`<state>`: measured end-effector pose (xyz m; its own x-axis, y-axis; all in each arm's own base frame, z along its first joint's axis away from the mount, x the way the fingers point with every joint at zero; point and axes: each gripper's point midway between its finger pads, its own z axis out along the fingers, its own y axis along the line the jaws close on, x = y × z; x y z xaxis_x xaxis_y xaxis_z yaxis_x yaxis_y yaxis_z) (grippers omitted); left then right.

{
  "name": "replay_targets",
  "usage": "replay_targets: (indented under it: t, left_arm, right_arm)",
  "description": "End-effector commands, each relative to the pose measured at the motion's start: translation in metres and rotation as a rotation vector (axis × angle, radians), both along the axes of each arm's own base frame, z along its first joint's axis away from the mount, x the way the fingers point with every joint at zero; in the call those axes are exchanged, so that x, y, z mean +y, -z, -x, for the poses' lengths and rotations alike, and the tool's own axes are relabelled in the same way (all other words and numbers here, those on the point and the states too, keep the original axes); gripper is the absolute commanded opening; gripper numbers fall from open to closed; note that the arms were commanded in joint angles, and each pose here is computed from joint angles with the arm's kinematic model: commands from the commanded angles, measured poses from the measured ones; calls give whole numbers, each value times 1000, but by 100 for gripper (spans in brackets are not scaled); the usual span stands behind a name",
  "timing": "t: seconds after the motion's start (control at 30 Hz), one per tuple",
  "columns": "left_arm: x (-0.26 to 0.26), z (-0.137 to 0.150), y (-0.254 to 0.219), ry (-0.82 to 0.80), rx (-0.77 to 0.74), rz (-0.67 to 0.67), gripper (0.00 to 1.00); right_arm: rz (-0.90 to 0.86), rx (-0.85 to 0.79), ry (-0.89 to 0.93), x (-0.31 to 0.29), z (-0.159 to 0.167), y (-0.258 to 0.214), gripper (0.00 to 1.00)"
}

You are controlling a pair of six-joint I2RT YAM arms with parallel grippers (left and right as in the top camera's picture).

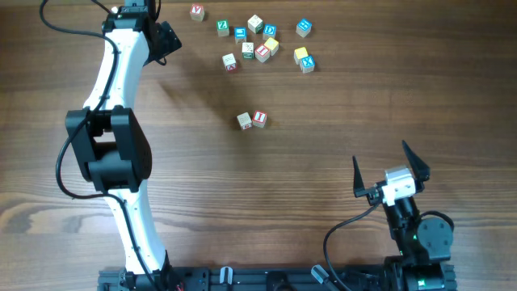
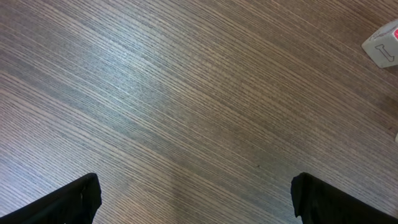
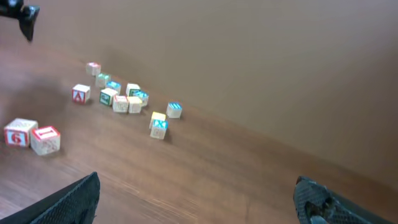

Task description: Form a circle

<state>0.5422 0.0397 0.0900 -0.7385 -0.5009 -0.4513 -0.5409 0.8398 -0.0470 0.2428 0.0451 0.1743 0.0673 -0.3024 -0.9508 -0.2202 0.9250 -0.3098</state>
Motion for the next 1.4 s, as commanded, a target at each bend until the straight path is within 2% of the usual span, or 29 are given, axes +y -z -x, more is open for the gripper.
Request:
replay_targets:
  t: [0.0,0.17,0.33,0.5,0.7,0.83,1.0,1.2,1.23,1.27,1.33,1.37]
  left_arm:
    - [1,-4,-7,-15,-24,19,100]
    - [1,-4,-7,-15,-24,18,100]
    - [1,-4,-7,-15,-24,19,100]
    - [1,-4,-7,-15,-24,19,100]
    - [1,-4,-7,-15,-24,19,100]
    - [1,-4,-7,-15,-24,18,100]
    - [1,-4,-7,-15,-24,19,100]
    - [1,-4,-7,-15,-24,18,100]
    - [1,-4,-7,-15,-24,19,100]
    - [1,-4,-7,-15,-24,18,100]
    - [1,-4,-7,-15,-24,18,100]
    - [1,-4,-7,-15,-24,19,100]
  right_arm:
    - [-85,31,4,-1,-1,3,100]
    - [-390,44,-29,3,1,-16,100]
    - [-466,-9,-47,3,6,-71,100]
    - [-485,95,-102,17,-12,-134,100]
    - [-481,422,-191,49,-91,-198,100]
    - [-457,598,-193,59,-141,-215,100]
    - [-459,811,-160,66,-198,-192,100]
    - [-444,832,-91,61,-271,-127,100]
    - [-450,859,-85,62,-275,-115,98]
    - [-452,883,-83,64,-280,-103,92]
    - [-405,918,-95,72,-288,-74,63]
    - [-372,941,-97,77,-292,-57,56]
